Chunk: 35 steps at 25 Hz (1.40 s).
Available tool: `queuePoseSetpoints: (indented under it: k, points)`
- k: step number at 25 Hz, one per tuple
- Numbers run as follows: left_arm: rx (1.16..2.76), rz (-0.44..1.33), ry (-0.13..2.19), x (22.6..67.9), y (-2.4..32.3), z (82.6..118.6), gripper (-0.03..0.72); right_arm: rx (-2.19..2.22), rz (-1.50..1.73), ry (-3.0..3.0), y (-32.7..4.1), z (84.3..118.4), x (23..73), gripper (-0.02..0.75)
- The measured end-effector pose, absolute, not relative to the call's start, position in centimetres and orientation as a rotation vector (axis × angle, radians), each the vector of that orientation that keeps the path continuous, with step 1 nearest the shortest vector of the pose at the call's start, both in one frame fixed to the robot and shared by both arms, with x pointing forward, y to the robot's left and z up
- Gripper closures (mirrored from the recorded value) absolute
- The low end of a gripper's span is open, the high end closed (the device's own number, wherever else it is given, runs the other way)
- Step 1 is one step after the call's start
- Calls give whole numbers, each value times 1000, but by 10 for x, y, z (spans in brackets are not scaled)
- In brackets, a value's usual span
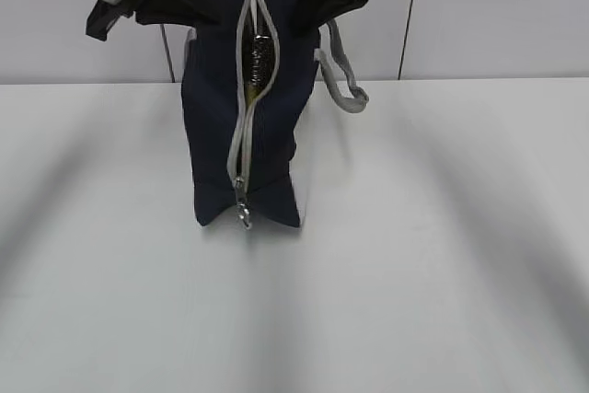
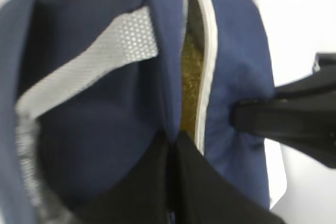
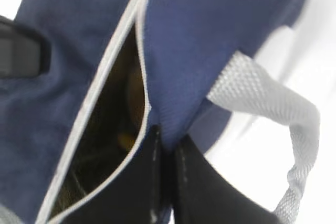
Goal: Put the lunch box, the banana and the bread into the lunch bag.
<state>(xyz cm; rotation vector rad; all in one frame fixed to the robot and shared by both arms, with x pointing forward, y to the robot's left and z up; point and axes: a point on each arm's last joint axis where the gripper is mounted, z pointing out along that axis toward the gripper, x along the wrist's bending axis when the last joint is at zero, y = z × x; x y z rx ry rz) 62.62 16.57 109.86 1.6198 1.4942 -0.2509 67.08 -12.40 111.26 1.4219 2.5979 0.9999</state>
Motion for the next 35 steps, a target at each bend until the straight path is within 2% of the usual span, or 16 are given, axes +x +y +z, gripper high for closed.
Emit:
queuePoseSetpoints:
  k: [12,20,28,30,32,35]
  points:
    - [1558,-304,1532,643,161,1073,690,1449,972,2607,-125,1102,676,745]
    - [1571,-341,1570,652,159,1052,690,1495,923,2637,-121,1071,689,745]
    - [1595,-363,1590,655,158,1040,679,1551,908,2613,-122,1068,691,735]
    - [1600,-360,1591,655,158,1039,646,1562,892,2603,-123,1068,691,697]
    - [1603,-361,1592,655,159,1039,577,1566,884,2599,-123,1067,691,612]
    - [1596,-360,1603,656,166,1038,404,1568,880,2594,-124,1068,691,400]
